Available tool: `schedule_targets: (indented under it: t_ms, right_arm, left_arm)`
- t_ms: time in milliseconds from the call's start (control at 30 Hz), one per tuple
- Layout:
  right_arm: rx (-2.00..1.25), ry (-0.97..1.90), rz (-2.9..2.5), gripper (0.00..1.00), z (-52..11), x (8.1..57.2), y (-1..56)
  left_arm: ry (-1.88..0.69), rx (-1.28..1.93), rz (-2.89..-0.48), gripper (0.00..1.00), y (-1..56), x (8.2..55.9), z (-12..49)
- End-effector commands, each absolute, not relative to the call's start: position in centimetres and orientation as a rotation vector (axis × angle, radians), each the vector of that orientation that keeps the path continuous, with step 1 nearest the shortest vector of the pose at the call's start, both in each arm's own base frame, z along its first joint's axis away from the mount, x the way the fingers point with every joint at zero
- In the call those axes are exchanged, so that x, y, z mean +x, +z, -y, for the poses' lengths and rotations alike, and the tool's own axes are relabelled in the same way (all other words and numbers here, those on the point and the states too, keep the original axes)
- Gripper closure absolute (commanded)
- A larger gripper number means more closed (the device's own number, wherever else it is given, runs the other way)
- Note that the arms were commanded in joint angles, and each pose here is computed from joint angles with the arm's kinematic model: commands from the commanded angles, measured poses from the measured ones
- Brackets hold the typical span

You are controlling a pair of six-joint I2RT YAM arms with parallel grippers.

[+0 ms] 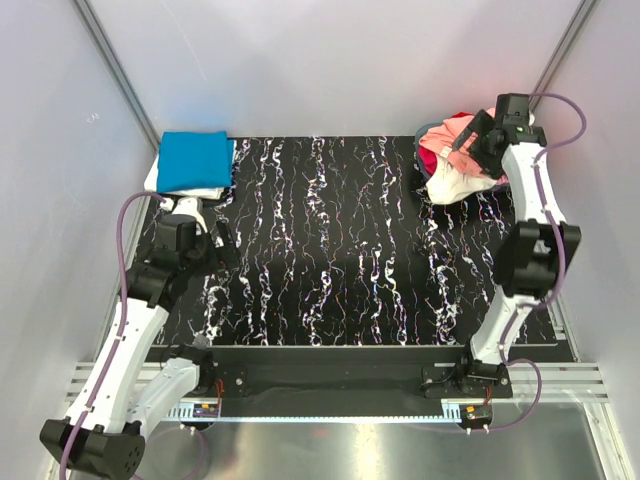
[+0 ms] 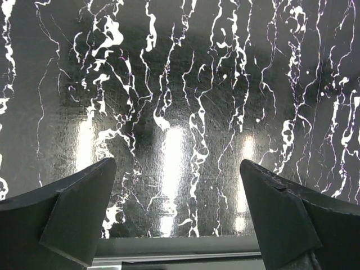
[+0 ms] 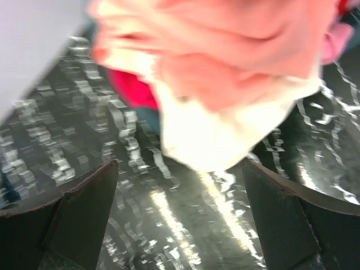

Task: Fold and stack the t-shirts
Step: Grab the tshirt from the pile

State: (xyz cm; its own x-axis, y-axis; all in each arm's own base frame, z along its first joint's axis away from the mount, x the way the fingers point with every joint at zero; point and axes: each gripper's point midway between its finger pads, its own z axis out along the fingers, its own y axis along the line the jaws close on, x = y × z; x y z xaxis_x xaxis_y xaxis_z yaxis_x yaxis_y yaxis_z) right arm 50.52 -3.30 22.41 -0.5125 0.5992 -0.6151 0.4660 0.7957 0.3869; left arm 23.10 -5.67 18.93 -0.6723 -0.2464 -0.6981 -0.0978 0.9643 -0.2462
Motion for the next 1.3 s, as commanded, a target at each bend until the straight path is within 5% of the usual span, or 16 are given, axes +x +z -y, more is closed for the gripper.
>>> schedule_targets:
  t_ms: [0, 733, 867, 967, 1000, 1067, 1267]
  right_arm:
    - [0.82, 0.078, -2.252, 0.0, 5.5, 50.8, 22.1]
    - [0.901, -0.076, -2.268, 0.05, 11.4, 55.9, 17.1]
    - [0.901, -0.056, -2.272, 0.19, 11.6, 56.2, 16.8]
    - [0.9, -0.024, -2.269, 0.54, 11.5, 56.4, 16.9]
    - [0.899, -0.026, -2.27, 0.78, 11.6, 56.3, 16.9]
    - [0.893, -0.02, -2.264, 0.95, 11.5, 56.2, 17.5]
    - [0.885, 0.123, -2.215, 1.0, 9.2, 55.0, 21.7]
  left_arm:
    - [-0.214, -0.262, -2.245, 0.01, 20.1, 23.8, 5.1]
    - [-0.205, -0.278, -2.23, 0.01, 20.4, 23.7, 4.9]
    - [-0.203, -0.279, -2.23, 0.01, 20.4, 23.7, 4.8]
    - [-0.202, -0.28, -2.228, 0.01, 20.4, 23.7, 4.8]
    - [-0.201, -0.28, -2.232, 0.01, 20.3, 23.7, 4.8]
    - [-0.201, -0.278, -2.228, 0.01, 20.4, 23.7, 4.8]
    - [-0.196, -0.283, -2.225, 0.01, 20.4, 23.7, 4.7]
